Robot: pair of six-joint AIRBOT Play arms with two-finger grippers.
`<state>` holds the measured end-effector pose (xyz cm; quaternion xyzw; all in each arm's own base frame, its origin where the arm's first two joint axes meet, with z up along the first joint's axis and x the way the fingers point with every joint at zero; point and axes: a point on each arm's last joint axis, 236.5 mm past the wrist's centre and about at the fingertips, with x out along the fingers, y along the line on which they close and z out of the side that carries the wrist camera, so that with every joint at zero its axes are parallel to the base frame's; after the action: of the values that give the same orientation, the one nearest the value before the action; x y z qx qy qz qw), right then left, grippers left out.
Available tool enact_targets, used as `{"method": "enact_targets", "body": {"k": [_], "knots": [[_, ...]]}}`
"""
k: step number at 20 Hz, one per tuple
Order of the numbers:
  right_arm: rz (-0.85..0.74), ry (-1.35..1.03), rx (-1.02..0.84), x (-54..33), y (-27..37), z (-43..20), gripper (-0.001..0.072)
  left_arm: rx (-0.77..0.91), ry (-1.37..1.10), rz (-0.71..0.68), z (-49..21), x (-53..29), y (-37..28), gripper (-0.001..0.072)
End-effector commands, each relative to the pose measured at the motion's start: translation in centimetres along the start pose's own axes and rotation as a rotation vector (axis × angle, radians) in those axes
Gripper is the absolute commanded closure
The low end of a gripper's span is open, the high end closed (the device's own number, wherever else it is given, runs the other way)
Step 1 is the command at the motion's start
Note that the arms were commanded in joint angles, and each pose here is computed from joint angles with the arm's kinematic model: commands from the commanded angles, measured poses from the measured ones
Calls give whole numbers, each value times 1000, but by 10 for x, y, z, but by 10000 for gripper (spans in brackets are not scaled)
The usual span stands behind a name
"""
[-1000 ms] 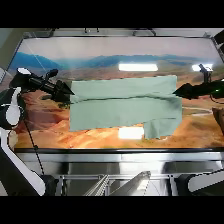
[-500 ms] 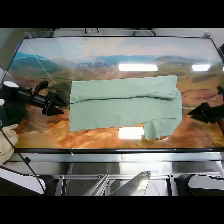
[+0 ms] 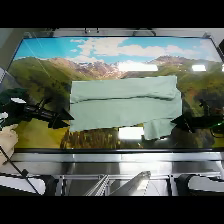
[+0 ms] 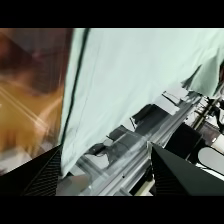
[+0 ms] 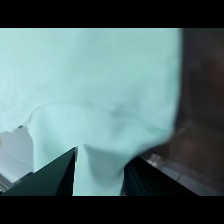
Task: Fold the shirts.
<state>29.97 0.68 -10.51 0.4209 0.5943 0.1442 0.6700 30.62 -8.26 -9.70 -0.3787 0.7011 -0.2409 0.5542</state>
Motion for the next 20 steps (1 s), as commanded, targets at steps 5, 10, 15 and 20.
{"method": "enact_targets", "body": {"k": [5,10,15,20], "knots": [[91,-4,-61,13,36,0,693,55,-24,75,9,28,-3,127],[120,21,-100,1,50,-11,694,107,58,25,-10,27,-13,689],[-27,30,-21,-49,15,-33,695,42,-9,-35,-7,-13,-2,690],[-66,-31,-15,-76,12,-35,694,18,-36,-78,-12,-38,3,690]]}}
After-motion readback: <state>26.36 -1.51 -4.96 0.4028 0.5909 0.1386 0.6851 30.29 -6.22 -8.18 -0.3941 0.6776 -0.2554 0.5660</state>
